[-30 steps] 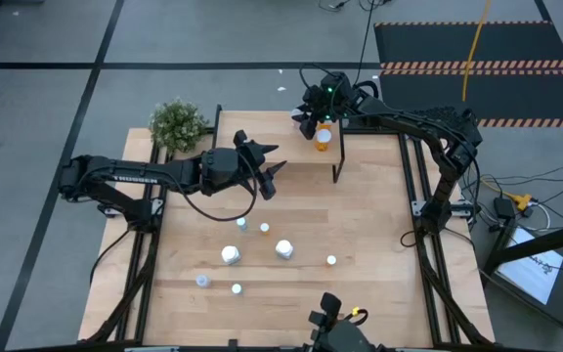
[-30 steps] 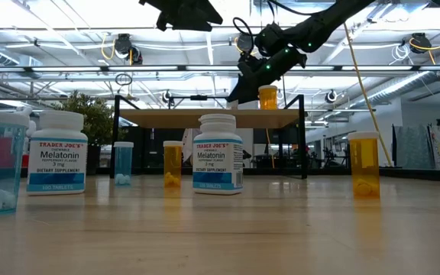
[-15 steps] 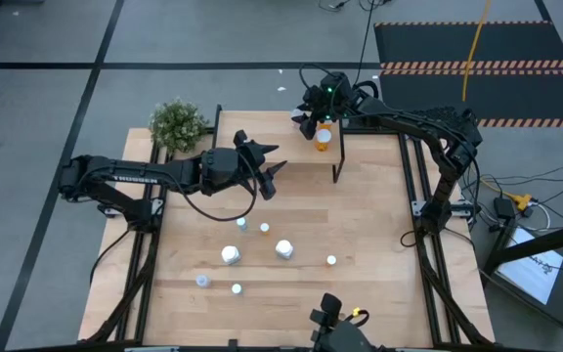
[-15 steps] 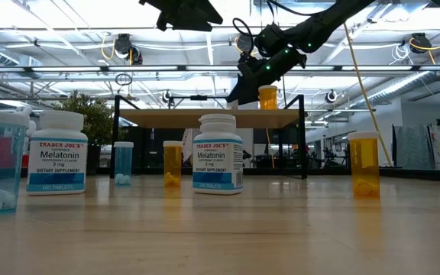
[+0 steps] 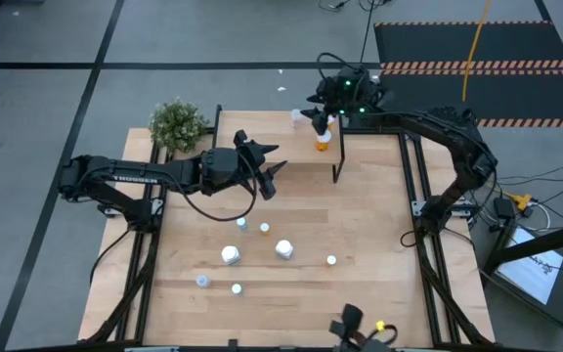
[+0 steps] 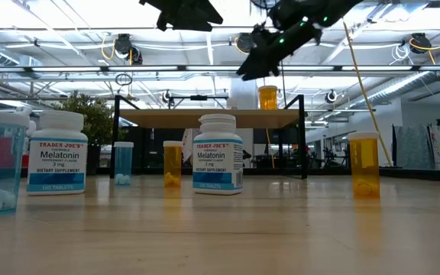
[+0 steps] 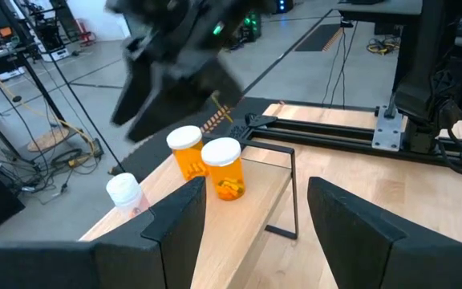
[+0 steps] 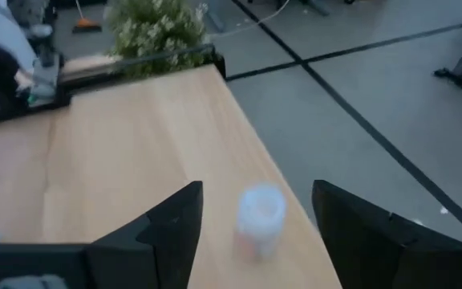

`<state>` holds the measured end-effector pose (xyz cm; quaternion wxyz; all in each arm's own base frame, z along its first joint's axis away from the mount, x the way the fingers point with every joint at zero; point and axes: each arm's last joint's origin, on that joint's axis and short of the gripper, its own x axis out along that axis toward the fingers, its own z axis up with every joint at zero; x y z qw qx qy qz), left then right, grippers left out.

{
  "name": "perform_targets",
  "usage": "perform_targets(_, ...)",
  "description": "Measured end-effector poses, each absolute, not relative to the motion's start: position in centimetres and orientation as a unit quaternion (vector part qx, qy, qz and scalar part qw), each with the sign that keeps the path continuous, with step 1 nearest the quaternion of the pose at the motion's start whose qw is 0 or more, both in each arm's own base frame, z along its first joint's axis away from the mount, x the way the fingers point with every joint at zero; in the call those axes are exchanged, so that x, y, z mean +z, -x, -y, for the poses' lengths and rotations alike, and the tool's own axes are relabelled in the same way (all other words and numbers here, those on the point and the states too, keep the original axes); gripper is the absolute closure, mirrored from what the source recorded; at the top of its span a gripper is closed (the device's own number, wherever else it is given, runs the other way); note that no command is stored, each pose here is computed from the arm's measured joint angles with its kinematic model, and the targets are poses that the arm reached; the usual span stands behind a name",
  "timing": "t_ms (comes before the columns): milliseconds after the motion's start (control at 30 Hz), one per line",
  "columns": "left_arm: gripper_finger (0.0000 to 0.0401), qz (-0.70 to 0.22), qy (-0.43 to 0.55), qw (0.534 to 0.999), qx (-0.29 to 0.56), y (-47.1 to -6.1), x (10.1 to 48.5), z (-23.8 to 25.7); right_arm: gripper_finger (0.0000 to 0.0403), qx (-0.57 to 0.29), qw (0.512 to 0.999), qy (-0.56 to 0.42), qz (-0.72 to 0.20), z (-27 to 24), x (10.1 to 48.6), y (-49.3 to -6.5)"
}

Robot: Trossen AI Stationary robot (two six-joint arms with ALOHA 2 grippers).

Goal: Pick and place medicine bottles onto shelf by color
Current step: Put the transparent pill bottle on the shelf aligned with the transparent pill bottle

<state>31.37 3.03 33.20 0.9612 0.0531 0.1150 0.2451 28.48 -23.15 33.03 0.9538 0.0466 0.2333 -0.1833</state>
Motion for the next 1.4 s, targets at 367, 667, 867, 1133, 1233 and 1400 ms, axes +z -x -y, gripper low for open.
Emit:
perform_targets(367, 0.0181, -0.115, -0.053, 0.962, 0.242, -31.4, 33.2, -2.9, 0.0249, -0.252, 0.908, -0.038, -0.333, 18.7, 36.1, -22.4)
perform_targets(667, 0.0181, -0.107, -0.051, 0.964, 0.239, -31.4, 33.3, -2.9, 0.0326, -0.278, 0.911, -0.024, -0.303, 17.6, 32.2, -20.9)
perform_targets(867, 0.0180, -0.106, -0.047, 0.965, 0.236, -31.4, 33.3, -2.7, 0.0366, -0.278, 0.910, -0.028, -0.305, 18.1, 29.7, -21.5)
perform_targets(1133, 0.0181, -0.105, -0.047, 0.965, 0.236, -31.4, 33.4, -2.7, 0.0399, -0.280, 0.909, -0.026, -0.309, 19.0, 28.8, -22.2)
perform_targets(1233, 0.0181, -0.105, -0.047, 0.965, 0.235, -31.4, 33.4, -2.7, 0.0402, -0.282, 0.909, -0.025, -0.306, 19.5, 28.3, -22.6)
perform_targets(1400, 0.0181, -0.106, -0.047, 0.965, 0.236, -31.4, 33.3, -2.7, 0.0402, -0.283, 0.909, -0.025, -0.304, 20.1, 27.6, -23.2)
